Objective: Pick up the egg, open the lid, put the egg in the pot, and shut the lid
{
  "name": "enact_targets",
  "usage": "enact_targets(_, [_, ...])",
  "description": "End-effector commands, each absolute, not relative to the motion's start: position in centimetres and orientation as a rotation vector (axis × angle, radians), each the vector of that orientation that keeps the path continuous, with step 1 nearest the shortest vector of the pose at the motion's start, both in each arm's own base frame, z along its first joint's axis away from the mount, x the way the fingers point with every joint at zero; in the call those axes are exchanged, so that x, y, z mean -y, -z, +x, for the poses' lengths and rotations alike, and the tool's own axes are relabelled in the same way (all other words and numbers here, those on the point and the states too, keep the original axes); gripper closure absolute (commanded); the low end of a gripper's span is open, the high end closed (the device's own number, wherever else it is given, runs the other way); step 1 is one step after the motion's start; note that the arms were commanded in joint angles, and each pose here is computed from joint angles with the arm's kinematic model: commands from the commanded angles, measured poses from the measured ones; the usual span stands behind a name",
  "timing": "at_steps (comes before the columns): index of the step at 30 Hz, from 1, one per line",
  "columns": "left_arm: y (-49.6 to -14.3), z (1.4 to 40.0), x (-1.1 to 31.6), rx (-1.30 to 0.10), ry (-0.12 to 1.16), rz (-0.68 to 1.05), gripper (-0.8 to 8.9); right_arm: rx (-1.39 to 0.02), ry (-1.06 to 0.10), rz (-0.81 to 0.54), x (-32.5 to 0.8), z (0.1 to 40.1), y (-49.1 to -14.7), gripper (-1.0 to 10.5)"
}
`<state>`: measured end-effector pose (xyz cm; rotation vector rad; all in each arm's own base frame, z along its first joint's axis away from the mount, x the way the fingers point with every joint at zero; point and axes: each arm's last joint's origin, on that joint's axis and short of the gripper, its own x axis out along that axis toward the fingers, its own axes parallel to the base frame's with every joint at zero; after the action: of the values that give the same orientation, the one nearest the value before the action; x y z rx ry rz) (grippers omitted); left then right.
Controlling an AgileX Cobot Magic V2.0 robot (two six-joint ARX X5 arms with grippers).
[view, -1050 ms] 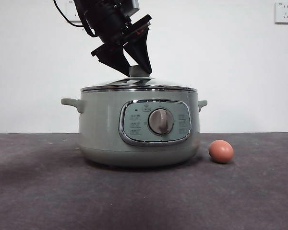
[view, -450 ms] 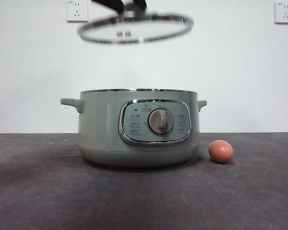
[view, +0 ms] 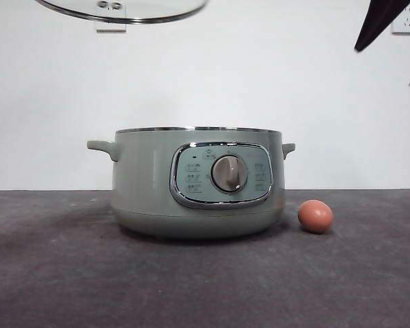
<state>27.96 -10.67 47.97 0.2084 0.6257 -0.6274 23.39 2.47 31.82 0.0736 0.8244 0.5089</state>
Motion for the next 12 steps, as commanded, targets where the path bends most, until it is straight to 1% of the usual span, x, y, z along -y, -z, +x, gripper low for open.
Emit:
enact_targets(1, [-49.4,26.3,9.7,-0.563,0.633,0.219,8.21,-0.831,-0.511,0.071,-2.5,24.4,-31.3,2.3])
enact_targets(7, [-49.4,23.8,8.5,-0.561,0.619,0.217,8.21,-0.862,-0.512,0.076,-2.7,26.7,-29.4,2.3])
enact_targets(12, [-47.9,21.0,7.6,-0.522,0.615,0.207,8.21,-0.89,-0.524,0.069,-3.1,28.6,-27.6,2.3])
